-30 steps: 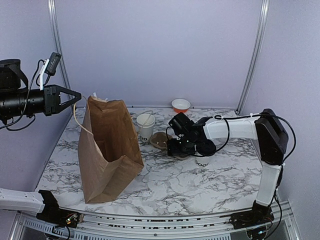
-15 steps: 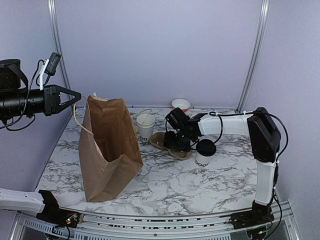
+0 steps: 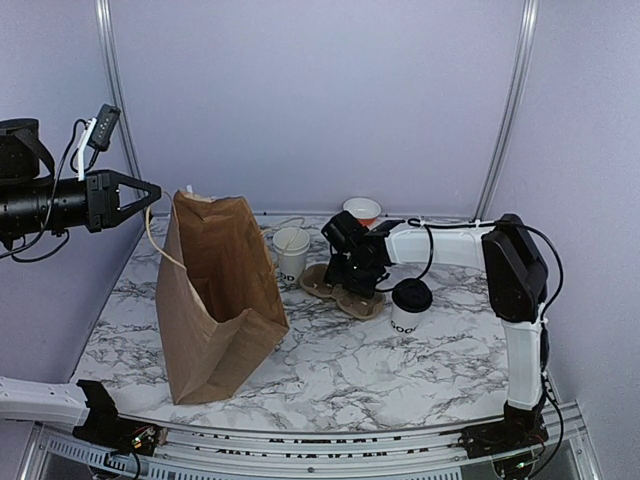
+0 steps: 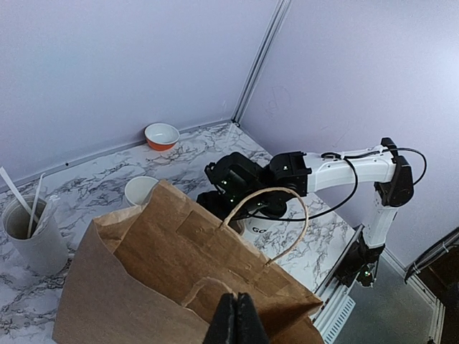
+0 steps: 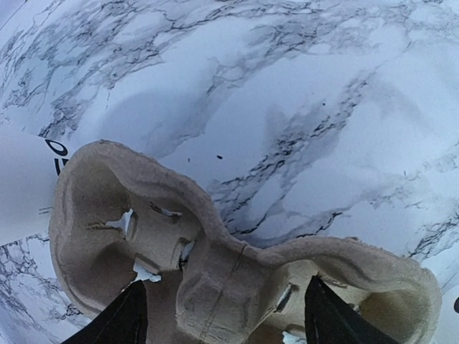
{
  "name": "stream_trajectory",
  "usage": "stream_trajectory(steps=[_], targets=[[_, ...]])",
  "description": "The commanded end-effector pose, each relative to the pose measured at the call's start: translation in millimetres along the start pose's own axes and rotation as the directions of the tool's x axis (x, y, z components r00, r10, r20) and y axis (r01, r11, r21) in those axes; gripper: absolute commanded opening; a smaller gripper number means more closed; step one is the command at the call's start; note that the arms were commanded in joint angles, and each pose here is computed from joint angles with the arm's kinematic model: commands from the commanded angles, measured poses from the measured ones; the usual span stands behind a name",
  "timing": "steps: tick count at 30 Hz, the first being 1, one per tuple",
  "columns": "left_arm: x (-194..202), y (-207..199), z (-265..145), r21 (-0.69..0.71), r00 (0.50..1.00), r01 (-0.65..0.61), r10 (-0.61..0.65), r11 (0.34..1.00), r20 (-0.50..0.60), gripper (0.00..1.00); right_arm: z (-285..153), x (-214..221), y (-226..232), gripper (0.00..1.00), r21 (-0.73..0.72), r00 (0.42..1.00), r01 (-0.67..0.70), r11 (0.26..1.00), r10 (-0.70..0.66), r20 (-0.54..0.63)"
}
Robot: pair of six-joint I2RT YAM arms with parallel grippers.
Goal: Pack the takeout coffee
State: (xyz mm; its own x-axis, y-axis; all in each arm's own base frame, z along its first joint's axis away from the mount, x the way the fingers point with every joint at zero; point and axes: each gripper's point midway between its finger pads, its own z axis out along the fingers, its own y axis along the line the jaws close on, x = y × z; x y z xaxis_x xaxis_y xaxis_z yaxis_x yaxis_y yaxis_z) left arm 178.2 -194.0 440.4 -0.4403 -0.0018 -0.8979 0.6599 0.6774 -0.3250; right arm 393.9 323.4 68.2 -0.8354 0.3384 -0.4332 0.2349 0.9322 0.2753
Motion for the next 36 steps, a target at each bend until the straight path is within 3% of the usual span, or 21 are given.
stream_trajectory(steps=[1,9,16,20,31,36], targets=[[-8,-3,-4,0.015,0.999,-0.023,0.022,1.000,0.044,0.00,4,8,7,0.71,0.017,1.000,-0.016,1.000,0.015,0.004],[-7,-4,-2,0.024,0.999,-0.026,0.025,0.999,0.036,0.00,10,16,6,0.69,0.026,1.000,0.005,1.000,-0.005,-0.010],[-9,-7,1,0.038,0.999,-0.028,0.026,0.999,0.036,0.00,11,33,3,0.64,0.017,0.983,0.179,0.984,-0.178,-0.035],[-8,-8,6,0.045,0.999,-0.026,0.025,0.999,0.025,0.00,6,48,3,0.62,-0.056,0.957,0.278,0.959,-0.281,-0.072],[-10,-10,17,0.061,1.000,-0.008,0.007,0.998,0.016,0.00,-24,92,12,0.53,-0.184,0.796,0.566,0.803,-0.591,-0.132],[-12,-15,22,0.091,1.000,0.009,-0.011,0.996,0.018,0.00,-35,102,1,0.59,-0.182,0.745,0.626,0.758,-0.651,-0.147]])
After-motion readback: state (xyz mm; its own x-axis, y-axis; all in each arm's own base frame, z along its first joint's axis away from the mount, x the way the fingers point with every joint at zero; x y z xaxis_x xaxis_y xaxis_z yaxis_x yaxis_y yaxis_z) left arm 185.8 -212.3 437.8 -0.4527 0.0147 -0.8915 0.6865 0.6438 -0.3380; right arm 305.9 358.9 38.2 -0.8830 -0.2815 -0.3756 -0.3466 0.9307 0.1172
